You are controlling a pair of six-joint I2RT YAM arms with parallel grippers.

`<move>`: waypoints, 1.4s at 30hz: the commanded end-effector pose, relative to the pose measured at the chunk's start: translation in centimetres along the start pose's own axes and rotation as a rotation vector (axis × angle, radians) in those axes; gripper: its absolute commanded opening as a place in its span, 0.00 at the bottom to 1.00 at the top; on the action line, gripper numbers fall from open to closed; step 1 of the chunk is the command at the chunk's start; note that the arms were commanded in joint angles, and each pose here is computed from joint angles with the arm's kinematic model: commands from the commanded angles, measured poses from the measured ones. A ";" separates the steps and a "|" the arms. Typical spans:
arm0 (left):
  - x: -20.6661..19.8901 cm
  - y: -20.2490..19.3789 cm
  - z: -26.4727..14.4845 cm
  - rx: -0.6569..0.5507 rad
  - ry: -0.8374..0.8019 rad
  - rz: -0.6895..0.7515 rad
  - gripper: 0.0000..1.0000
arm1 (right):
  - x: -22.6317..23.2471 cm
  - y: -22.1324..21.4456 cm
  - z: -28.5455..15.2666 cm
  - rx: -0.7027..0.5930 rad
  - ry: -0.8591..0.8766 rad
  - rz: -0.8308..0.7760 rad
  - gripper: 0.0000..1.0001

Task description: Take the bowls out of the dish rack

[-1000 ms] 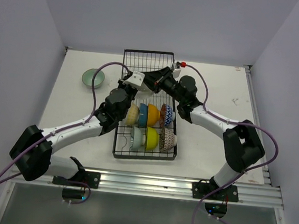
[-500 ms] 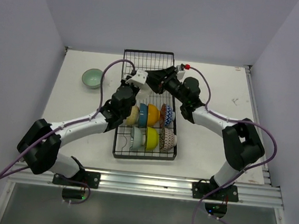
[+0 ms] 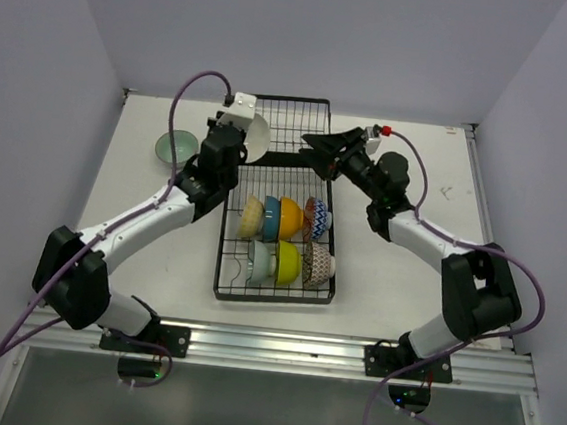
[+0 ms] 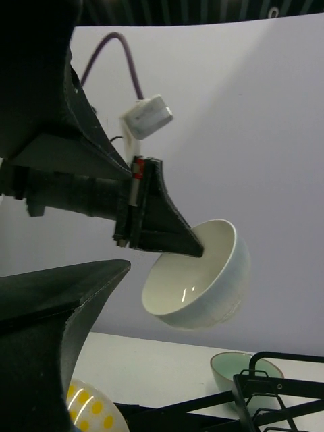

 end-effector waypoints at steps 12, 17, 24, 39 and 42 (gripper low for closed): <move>12.4 3.6 6.2 0.263 0.057 -0.518 0.00 | -1.1 0.4 -3.0 0.093 -0.171 -0.381 0.53; 15.3 2.1 8.7 0.354 0.105 -0.612 0.00 | -2.5 1.6 -4.6 0.083 -0.283 -0.505 0.09; 17.8 -0.3 11.3 0.432 0.138 -0.725 0.00 | -3.8 3.1 -6.8 0.065 -0.352 -0.579 0.00; 19.0 -4.7 15.3 0.544 0.236 -0.761 0.00 | -6.9 4.2 -8.5 0.075 -0.412 -0.574 0.00; 19.3 -5.3 15.1 0.548 0.269 -0.741 0.00 | -7.3 4.2 -8.4 0.079 -0.417 -0.568 0.00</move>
Point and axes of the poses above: each gripper's point midway between its finger pads, its own z axis out along the fingers, its own x axis along the line the jaws close on, y = z × x, the point moved 8 cm from there along -z, back along the fingers, and after that the axes turned 12 degrees about -z, right-handed, at the moved point
